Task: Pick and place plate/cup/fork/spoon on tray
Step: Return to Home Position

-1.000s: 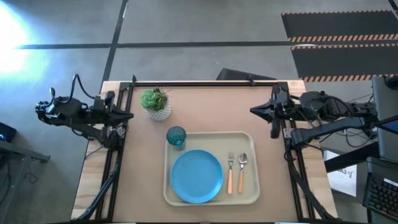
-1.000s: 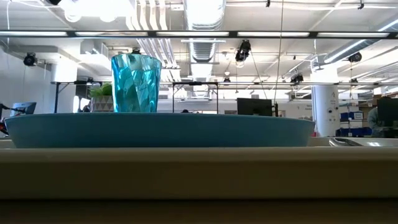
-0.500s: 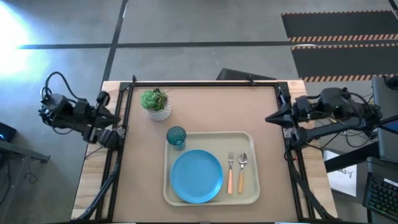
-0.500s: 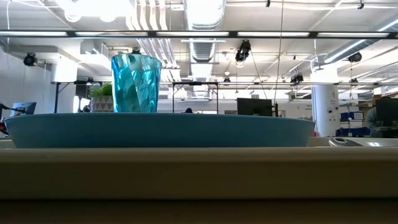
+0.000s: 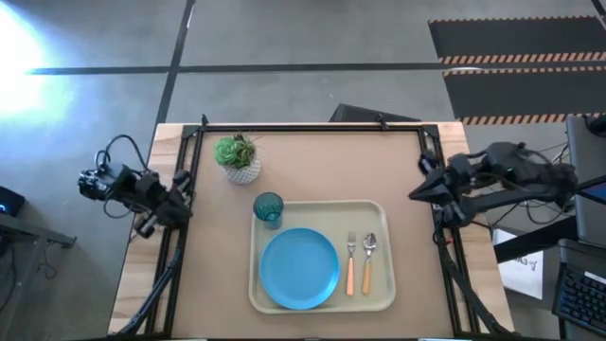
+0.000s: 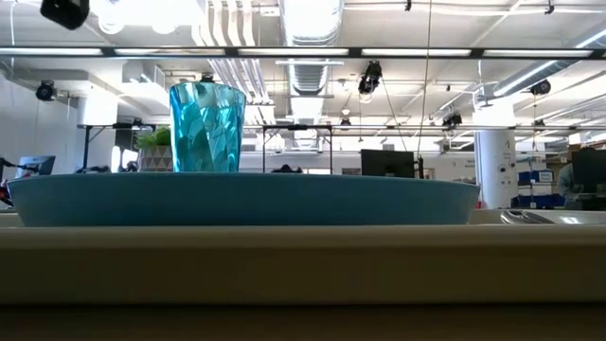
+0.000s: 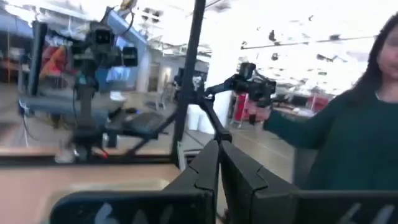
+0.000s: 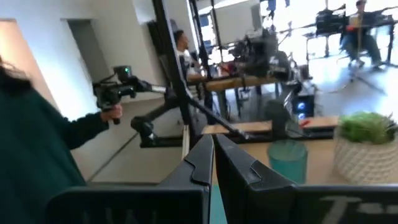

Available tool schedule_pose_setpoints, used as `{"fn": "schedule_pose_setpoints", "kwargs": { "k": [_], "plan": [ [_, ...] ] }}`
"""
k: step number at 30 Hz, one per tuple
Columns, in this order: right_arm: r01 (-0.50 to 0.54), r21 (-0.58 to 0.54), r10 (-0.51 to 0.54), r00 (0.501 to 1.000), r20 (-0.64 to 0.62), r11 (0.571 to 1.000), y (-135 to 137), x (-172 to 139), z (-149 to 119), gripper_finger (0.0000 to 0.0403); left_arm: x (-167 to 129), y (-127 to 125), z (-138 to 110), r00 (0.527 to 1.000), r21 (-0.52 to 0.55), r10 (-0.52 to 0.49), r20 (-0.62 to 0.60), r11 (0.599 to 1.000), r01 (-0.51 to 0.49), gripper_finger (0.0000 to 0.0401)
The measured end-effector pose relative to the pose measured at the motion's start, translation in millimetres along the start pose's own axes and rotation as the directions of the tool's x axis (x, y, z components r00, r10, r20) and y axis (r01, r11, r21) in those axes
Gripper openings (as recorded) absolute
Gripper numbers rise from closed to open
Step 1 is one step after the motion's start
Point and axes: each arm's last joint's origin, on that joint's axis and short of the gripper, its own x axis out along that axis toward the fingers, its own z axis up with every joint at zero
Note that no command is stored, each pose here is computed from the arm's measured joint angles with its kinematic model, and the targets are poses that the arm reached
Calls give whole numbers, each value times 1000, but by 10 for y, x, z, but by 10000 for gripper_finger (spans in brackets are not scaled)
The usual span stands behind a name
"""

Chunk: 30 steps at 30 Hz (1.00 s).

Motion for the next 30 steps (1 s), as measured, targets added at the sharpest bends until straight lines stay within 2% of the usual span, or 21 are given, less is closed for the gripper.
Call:
{"fn": "schedule_pose_setpoints", "kwargs": {
  "k": [3,5,7,10,19,25,30],
  "plan": [
    [-60,17,60,998,24,998,-54,148,-149,9,70,31,-136,999,-75,-5,-42,997,2,0],
    [-83,31,82,996,33,996,-97,224,-285,9,99,26,-165,998,-75,-63,-8,995,62,0],
    [-81,53,80,996,31,995,-147,288,-435,9,127,26,-197,994,-66,-102,34,992,104,0],
    [-49,75,46,998,36,996,-222,352,-652,9,175,62,-360,994,-69,-110,19,991,112,0],
    [23,66,-30,995,99,998,-327,368,-981,9,277,214,-827,999,-64,41,28,997,-39,0],
    [54,70,-60,995,78,996,-357,375,-1075,9,286,258,-1027,998,3,37,49,999,-38,0],
    [53,64,-58,995,82,997,-380,378,-1173,9,290,262,-1043,999,10,42,33,999,-42,0]
  ]
}}
